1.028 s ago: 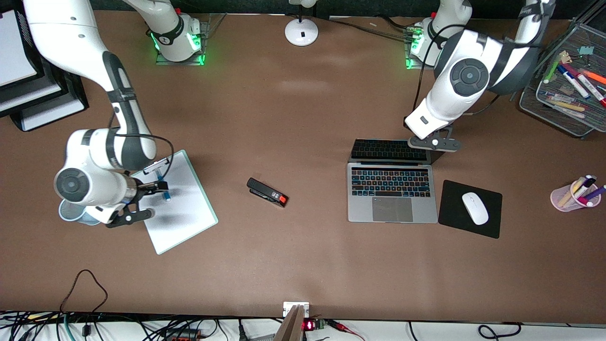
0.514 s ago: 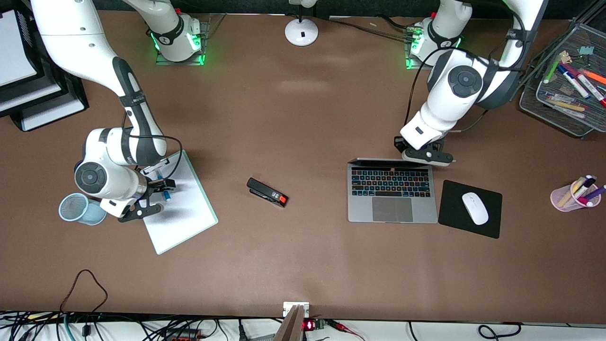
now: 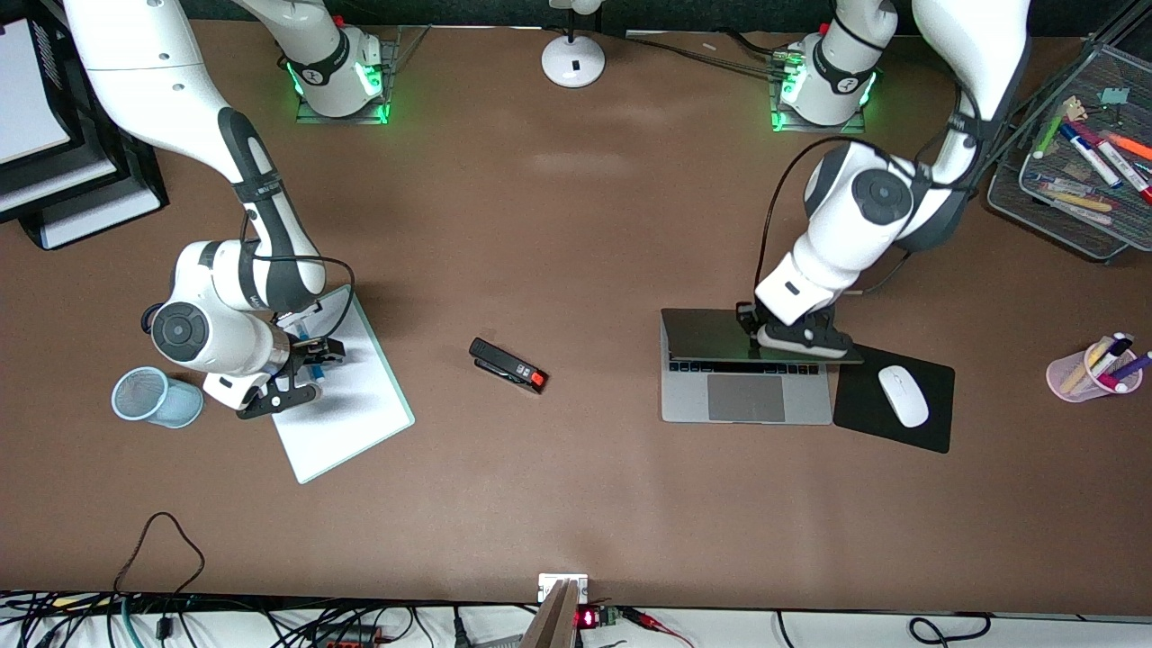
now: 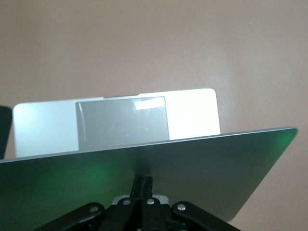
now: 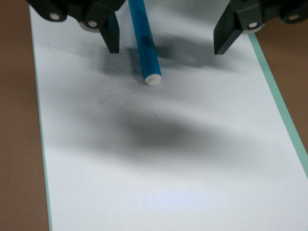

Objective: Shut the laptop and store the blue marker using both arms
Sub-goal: 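Grasp the blue marker with the right gripper while the left pushes the lid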

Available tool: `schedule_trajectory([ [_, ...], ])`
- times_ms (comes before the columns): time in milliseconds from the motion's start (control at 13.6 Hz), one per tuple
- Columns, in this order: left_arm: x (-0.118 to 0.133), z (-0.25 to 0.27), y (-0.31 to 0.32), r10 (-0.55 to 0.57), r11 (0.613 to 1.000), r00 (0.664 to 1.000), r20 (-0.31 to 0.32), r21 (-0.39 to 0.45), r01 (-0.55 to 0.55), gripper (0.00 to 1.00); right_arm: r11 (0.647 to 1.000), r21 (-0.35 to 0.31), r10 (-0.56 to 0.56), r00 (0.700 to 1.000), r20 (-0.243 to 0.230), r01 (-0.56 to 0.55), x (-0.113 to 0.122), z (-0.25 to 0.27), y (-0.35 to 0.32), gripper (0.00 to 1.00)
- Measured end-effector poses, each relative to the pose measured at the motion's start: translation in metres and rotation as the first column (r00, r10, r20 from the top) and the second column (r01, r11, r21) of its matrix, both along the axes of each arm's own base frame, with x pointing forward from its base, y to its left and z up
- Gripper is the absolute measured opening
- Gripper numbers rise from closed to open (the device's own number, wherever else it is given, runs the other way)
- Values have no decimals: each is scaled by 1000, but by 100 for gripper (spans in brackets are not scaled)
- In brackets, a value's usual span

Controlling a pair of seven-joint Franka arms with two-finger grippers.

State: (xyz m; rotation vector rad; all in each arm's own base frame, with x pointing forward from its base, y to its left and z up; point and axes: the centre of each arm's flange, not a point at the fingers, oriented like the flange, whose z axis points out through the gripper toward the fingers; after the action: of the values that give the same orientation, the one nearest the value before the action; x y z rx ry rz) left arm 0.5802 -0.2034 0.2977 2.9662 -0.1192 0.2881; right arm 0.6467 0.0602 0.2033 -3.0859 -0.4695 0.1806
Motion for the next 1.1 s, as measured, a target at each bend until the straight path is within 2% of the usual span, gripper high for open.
schedule_trajectory([
  [147,17,-6,2,-22,1000,1000,21,18,21,1,1000,4,22,1000,8,-22,1,1,-4,78],
  [294,33,-12,10,-35,999,999,40,42,34,1,999,7,38,999,14,-38,2,1,-10,78],
  [587,48,-36,11,-34,999,999,27,34,33,1,999,8,47,999,19,-47,3,1,-11,70],
  [661,52,-41,11,-30,999,999,26,29,30,1,999,8,48,999,20,-48,3,1,-12,64],
  [1101,76,-72,11,-10,1000,1000,12,1,10,1,996,9,85,996,19,-85,3,-9,-12,55],
])
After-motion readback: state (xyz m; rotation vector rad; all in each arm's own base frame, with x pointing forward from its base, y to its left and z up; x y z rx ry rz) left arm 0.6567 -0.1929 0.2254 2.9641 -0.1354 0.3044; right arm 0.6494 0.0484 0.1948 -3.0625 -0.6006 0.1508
